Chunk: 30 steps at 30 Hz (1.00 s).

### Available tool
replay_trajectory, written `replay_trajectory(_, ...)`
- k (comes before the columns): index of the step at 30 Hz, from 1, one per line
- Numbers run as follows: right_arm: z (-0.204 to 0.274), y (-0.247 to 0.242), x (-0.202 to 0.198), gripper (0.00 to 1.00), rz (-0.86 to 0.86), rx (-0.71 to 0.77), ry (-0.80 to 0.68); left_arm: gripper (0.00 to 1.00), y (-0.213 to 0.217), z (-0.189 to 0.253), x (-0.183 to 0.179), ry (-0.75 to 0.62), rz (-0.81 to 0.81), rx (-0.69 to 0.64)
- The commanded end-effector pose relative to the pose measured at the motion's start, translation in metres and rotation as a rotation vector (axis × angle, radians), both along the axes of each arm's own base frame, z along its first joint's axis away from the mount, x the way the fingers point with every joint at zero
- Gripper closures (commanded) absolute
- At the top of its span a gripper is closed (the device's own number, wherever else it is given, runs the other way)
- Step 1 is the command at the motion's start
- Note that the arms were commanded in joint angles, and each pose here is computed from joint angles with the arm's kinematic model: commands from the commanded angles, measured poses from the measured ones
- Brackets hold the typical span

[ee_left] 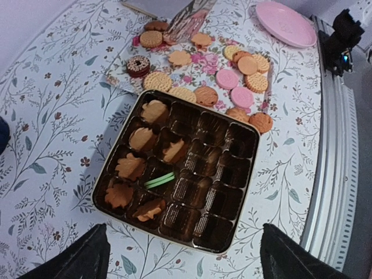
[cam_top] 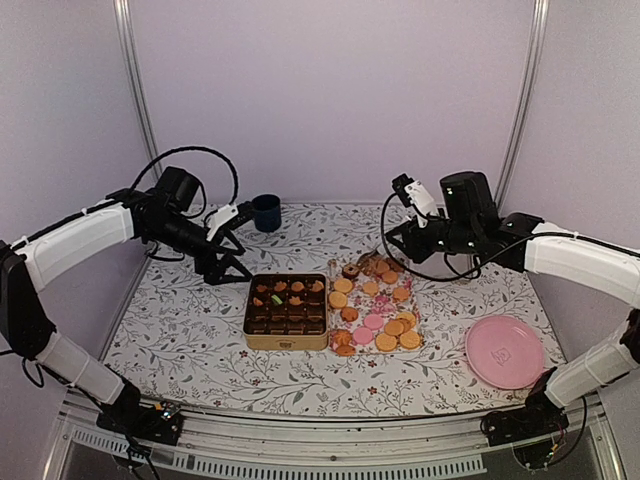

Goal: Pack the cookies
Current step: Pick up the fake cookies from the plate.

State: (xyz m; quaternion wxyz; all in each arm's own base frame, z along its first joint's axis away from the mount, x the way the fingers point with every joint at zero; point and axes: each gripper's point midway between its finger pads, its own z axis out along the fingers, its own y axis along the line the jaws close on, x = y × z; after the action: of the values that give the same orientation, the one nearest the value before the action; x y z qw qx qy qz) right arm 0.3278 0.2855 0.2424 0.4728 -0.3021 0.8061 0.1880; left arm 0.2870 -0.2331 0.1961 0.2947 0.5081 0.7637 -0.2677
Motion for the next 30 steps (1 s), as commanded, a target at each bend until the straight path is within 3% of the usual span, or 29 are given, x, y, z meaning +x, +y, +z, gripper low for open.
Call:
replay_trajectory(1, 0.002, -0.003, 0.017, 0.75, -0.059, 0.006, -0.064, 0.10, 0.017, 0.001, 0.004, -0.008, 0.048, -0.024)
replay_trajectory(16, -0.025, -0.004, 0.021, 0.66, -0.111, 0.045, -0.032, 0.09, 0.035, -0.010, 0.010, 0.019, 0.094, -0.026)
replay_trajectory(30, -0.028, -0.003, 0.028, 0.66, -0.146, 0.057, -0.104, 0.09, 0.032, -0.008, 0.009, 0.023, 0.086, -0.039)
